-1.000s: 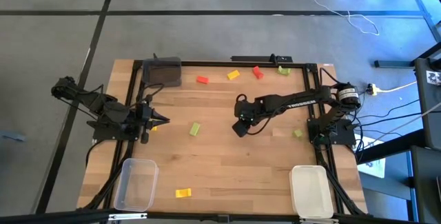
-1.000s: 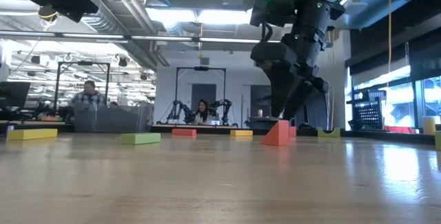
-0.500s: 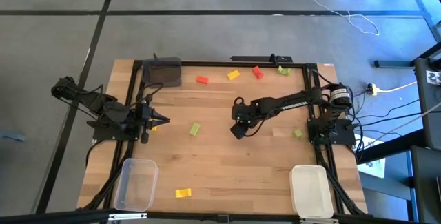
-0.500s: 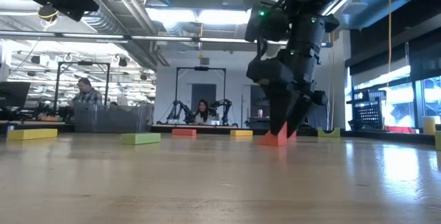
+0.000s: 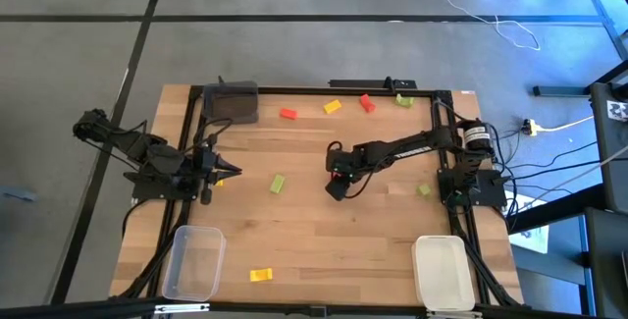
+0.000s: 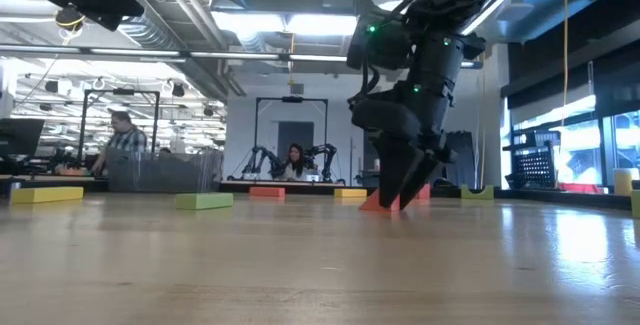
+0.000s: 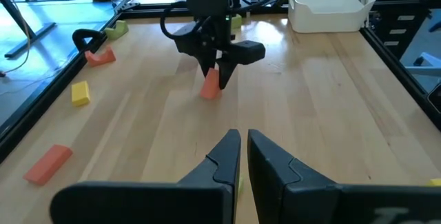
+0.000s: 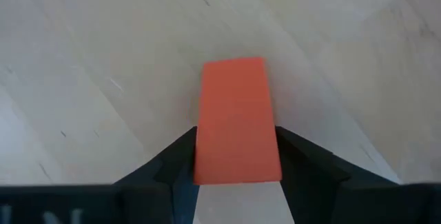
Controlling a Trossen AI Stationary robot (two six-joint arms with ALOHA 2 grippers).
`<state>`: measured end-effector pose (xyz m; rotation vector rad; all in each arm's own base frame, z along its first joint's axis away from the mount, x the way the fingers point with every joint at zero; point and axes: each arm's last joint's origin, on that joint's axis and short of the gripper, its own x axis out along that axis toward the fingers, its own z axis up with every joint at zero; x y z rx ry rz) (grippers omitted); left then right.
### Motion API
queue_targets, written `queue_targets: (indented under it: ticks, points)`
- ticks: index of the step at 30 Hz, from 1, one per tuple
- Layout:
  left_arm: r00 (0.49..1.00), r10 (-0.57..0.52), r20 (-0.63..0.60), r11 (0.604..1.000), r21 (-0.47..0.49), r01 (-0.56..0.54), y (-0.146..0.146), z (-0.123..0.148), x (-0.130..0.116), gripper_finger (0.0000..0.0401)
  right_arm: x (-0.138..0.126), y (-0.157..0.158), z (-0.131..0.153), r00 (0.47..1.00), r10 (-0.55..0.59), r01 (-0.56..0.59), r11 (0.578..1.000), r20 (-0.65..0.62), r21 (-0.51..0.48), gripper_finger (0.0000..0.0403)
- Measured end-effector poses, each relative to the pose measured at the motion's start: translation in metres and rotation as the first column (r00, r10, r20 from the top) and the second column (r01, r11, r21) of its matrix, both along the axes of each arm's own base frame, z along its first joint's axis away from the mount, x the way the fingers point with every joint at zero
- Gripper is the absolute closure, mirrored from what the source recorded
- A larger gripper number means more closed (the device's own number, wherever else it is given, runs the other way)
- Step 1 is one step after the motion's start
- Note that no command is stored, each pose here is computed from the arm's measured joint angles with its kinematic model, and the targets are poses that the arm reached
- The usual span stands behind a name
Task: Sort & place blocks by color
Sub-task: Put the bottom orange block into the white bin
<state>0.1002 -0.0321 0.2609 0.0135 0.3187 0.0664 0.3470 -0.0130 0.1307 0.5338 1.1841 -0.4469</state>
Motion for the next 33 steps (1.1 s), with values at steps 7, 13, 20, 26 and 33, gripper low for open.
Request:
queue_targets:
  ticks: [7,13,20,26,33]
  points:
    - [1.000,0.000,0.000,1.000,0.000,0.000,0.000,0.000,0.000,0.0379,0.000,0.000,-0.001,0.999,0.046,-0.046,0.998,-0.005,-0.039,0.0228]
    - [1.000,0.000,0.000,1.000,0.000,0.000,0.000,0.000,0.000,0.0379,0.001,-0.001,-0.001,0.996,0.093,-0.093,0.994,-0.002,-0.061,0.0245]
    - [1.000,0.000,0.000,1.000,0.000,0.000,0.000,0.000,0.000,0.0379,0.004,-0.001,-0.001,0.993,0.116,-0.114,0.990,0.027,-0.080,0.0272]
    - [1.000,0.000,0.000,1.000,0.001,0.000,0.000,0.000,0.000,0.0379,0.005,-0.001,0.001,0.993,0.117,-0.114,0.990,0.033,-0.079,0.0272]
    - [1.000,0.002,-0.010,1.000,-0.003,-0.002,0.000,-0.001,0.000,0.0379,0.016,-0.001,0.019,0.991,0.127,-0.126,0.991,0.036,-0.038,0.0272]
